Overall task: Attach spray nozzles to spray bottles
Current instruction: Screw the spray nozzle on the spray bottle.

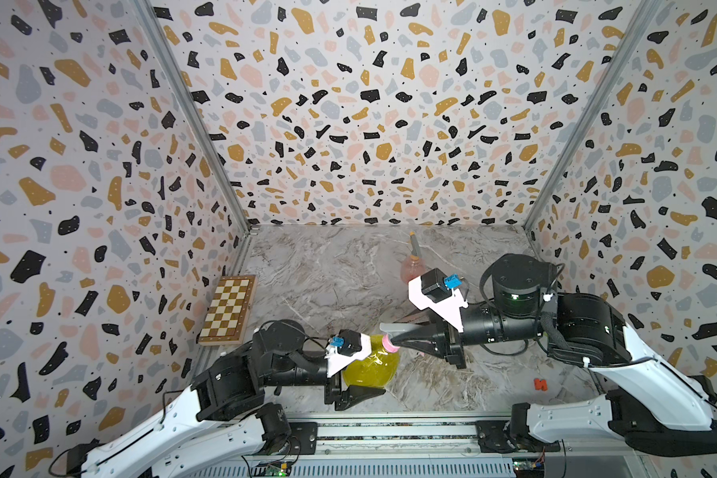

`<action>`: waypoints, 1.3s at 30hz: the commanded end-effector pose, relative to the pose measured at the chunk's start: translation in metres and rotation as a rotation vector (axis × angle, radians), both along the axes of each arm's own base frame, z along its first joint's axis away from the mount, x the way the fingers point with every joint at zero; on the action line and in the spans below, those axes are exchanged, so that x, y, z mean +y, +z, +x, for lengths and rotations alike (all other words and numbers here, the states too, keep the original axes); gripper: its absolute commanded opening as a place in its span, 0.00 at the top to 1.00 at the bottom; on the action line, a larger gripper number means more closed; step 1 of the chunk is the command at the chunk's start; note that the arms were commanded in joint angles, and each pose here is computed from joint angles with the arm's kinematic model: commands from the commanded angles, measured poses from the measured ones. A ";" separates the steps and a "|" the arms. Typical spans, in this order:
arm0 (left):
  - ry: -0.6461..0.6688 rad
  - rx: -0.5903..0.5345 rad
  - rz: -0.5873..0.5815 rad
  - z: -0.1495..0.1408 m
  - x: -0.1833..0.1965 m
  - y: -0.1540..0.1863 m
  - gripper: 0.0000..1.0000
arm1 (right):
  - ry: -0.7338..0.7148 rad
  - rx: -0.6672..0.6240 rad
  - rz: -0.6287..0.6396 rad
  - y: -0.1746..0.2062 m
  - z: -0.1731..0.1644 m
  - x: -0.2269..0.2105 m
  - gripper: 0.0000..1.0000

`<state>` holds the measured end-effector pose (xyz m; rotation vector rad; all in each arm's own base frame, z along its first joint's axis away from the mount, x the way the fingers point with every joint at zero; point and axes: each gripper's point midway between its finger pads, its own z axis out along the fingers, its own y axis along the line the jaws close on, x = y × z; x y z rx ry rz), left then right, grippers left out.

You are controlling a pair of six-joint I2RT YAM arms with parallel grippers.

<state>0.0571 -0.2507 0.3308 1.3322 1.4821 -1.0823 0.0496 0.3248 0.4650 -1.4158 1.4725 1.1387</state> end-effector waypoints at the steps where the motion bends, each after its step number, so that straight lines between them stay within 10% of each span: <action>1: -0.089 -0.083 -0.156 -0.017 0.003 0.048 1.00 | 0.112 -0.007 -0.011 -0.007 -0.018 -0.003 1.00; 9: -0.201 -0.066 -0.192 -0.037 0.004 0.069 1.00 | 0.183 -0.012 -0.005 -0.015 -0.030 -0.006 1.00; 39: 0.747 -0.202 -0.243 0.132 0.019 0.076 1.00 | -0.374 0.334 -0.248 -0.115 0.038 0.044 1.00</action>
